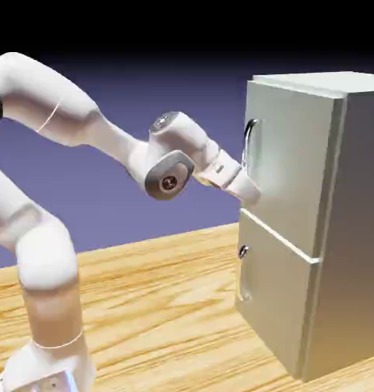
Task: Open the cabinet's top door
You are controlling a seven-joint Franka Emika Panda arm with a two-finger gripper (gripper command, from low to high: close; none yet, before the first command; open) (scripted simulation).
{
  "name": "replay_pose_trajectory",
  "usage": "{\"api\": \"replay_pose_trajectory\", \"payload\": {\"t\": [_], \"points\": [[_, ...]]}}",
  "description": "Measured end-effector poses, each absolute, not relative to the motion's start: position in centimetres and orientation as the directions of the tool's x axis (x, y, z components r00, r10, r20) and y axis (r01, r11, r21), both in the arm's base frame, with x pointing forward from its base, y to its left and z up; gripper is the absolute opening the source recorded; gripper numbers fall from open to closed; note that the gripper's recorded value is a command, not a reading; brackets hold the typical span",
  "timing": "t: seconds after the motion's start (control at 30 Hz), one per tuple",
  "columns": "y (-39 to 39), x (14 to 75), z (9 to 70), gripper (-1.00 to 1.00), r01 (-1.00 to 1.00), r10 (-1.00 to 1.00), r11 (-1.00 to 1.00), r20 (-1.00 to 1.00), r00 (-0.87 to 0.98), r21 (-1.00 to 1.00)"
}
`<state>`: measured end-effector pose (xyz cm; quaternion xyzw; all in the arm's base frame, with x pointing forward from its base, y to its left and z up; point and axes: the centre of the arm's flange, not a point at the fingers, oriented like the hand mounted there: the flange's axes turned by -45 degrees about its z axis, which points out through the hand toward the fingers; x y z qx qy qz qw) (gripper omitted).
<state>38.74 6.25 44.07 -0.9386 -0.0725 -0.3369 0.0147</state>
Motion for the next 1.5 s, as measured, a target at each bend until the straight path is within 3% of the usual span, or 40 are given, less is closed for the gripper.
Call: {"api": "replay_pose_trajectory", "payload": {"t": [0.13,0.33,0.77,1.17,1.5], "points": [[13.2,37.6,43.6,0.0,0.302,0.249,-0.953,0.536,0.807,-0.012],[17.0,36.7,45.8,0.0,0.444,0.339,-0.892,0.522,0.783,-0.086],[13.2,37.2,51.7,0.0,0.526,0.257,-0.838,0.746,0.615,-0.145],[10.9,36.4,56.3,0.0,0.573,0.164,-0.817,0.928,0.334,-0.062],[8.5,35.2,57.1,0.0,0.467,0.101,-0.883,0.989,0.11,0.038]]}}
